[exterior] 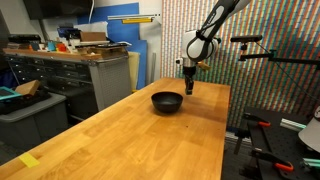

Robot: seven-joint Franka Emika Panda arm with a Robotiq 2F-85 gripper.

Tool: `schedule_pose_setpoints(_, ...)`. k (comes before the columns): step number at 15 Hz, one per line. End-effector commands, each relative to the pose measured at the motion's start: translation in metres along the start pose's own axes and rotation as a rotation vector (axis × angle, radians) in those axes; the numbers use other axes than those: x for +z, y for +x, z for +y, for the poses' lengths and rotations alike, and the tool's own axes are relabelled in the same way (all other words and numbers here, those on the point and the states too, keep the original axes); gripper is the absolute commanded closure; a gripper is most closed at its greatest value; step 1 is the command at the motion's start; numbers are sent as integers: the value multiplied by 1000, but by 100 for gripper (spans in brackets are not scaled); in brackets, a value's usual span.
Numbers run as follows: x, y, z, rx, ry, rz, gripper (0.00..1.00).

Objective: Pick up the block and put it in the bowl

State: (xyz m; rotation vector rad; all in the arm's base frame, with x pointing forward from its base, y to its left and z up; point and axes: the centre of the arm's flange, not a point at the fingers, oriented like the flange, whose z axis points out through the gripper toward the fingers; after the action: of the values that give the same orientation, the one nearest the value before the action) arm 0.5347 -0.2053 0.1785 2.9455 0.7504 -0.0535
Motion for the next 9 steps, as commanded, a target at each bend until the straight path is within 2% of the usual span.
schedule_pose_setpoints(1,-28,29,-16,-23,-35,-19,79)
schedule_pose_setpoints(9,-61,89,-63,-122,-112,-14,79)
